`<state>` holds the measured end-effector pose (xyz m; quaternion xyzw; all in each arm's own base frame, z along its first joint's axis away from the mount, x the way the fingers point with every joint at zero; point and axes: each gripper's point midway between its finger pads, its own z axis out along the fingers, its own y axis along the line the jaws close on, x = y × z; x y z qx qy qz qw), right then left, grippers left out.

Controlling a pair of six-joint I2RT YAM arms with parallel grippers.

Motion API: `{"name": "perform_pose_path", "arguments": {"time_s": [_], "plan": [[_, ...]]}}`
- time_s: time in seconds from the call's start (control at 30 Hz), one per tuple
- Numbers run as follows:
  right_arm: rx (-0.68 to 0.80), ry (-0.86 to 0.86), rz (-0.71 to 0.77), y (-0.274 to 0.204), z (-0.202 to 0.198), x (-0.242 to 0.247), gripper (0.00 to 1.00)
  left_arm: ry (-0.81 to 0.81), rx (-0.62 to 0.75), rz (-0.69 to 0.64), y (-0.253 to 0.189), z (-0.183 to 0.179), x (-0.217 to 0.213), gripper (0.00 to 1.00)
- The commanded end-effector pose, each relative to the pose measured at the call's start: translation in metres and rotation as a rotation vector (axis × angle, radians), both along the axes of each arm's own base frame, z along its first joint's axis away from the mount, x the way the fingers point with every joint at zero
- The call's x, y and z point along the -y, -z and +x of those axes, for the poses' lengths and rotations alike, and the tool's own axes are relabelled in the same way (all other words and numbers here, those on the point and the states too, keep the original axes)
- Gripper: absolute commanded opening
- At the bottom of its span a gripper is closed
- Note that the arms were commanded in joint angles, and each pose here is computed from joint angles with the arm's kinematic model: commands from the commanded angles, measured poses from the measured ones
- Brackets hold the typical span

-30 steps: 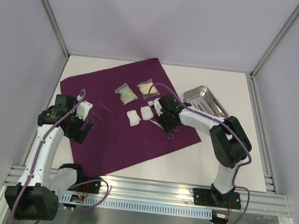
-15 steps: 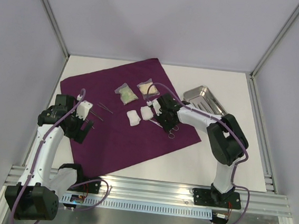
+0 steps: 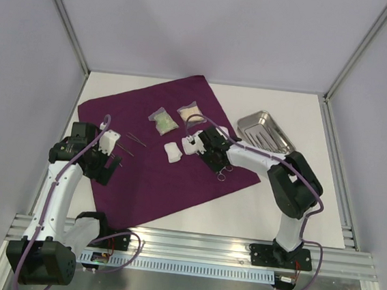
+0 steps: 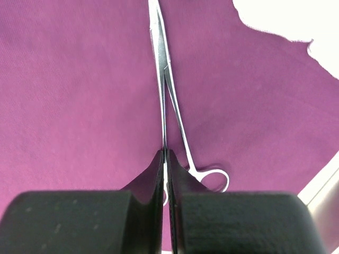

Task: Prepare the surgical pack

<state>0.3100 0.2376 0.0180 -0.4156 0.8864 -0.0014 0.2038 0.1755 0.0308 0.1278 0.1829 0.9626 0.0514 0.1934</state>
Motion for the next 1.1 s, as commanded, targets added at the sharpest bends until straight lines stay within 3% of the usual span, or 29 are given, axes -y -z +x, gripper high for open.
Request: {"name": "perform_pose_path", "arguments": {"time_s": [0.0,0.5,0.67,0.87,1.07], "plan": [[0.105,0.002,0.034,-0.029,0.008,0.001,0.0,0.015,0.037,-0.013,-0.006,0.008,0.003,0.95],[0.145,0.009,0.099,-0.05,0.004,0.001,0.0,0.018,0.042,-0.003,-0.008,0.007,0.001,0.95],[0.208,0.035,0.178,-0.083,0.016,0.0,0.01,0.02,0.042,0.0,-0.008,0.007,0.001,0.95],[0.294,0.123,0.195,-0.116,0.062,0.04,0.01,0.019,0.05,-0.004,-0.011,0.009,0.002,0.95],[0.283,0.285,0.177,-0.103,0.116,0.125,0.0,0.025,0.05,-0.005,-0.014,0.009,0.002,0.95]]}}
